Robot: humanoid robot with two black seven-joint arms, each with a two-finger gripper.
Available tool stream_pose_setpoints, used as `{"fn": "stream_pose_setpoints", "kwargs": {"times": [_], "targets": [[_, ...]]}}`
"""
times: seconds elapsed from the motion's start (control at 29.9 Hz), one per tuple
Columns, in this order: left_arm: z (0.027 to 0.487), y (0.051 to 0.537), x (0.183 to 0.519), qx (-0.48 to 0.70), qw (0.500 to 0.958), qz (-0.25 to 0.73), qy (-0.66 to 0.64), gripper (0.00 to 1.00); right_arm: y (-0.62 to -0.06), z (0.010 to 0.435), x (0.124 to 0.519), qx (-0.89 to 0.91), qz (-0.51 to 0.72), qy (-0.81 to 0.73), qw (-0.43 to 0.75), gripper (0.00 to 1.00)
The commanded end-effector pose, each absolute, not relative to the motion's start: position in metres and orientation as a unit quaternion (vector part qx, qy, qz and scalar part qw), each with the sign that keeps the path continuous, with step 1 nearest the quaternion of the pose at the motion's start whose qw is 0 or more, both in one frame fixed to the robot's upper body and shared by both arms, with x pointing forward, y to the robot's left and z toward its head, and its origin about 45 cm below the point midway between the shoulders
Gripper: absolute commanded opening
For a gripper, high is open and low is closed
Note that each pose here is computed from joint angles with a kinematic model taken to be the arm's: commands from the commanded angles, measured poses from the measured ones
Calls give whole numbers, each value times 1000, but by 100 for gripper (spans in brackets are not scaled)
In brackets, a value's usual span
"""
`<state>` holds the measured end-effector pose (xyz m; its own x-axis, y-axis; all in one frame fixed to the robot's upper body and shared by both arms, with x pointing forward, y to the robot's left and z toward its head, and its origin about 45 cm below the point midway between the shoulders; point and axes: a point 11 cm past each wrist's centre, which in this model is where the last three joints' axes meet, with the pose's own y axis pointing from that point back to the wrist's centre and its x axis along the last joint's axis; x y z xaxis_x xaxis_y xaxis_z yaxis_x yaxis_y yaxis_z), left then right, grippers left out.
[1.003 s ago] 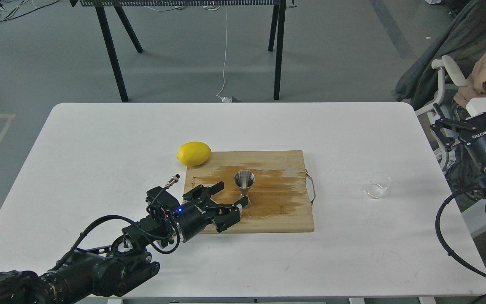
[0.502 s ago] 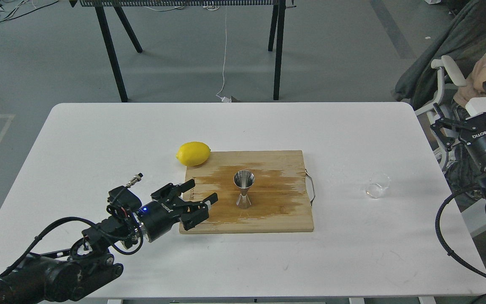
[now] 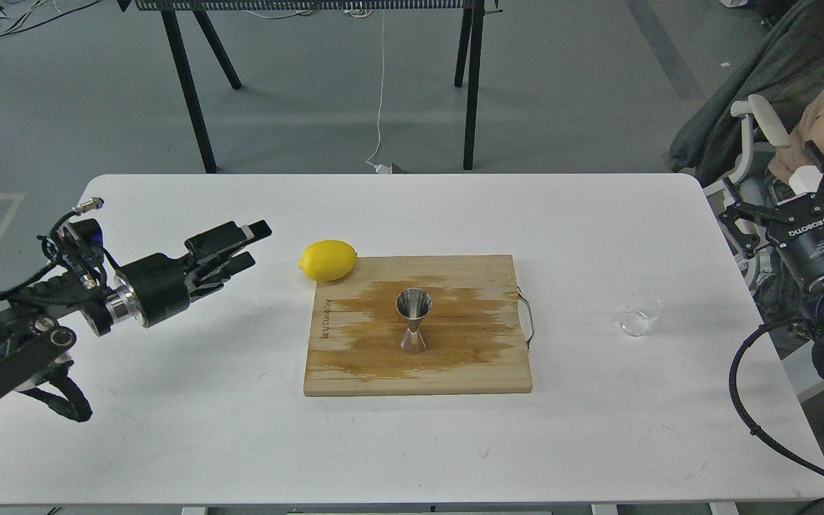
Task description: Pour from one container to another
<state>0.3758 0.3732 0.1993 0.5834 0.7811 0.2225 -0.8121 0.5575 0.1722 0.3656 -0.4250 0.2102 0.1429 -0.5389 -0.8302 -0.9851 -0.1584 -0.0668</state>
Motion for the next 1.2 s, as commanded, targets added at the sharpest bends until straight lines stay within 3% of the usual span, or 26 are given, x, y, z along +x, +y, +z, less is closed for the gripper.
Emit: {"fn": "stream_pose_setpoints", "kwargs": {"times": [0.0,0.17,0.27,0.43,0.7,0.9,1.17], "targets": [[216,438,392,68,821,567,-23,96,-410,214,367,-690,344,542,334,98],[220,508,386,-18,730,683,26,97,-386,214,370,-683,366,509,374,98],[225,522,385,-54,705,706,36,97,-377,211,363,-670,387,490,402,98],[227,527,383,-91,689,718,48,97,-369,208,343,-614,449,488,429,98],[220,525,381,-104,683,720,61,97,-382,202,324,-404,598,601,344,98],[216,522,381,-101,685,718,65,97,-377,221,333,-420,590,592,353,98],[202,514,379,-96,688,715,77,98,-354,204,342,-429,606,592,313,97]]}}
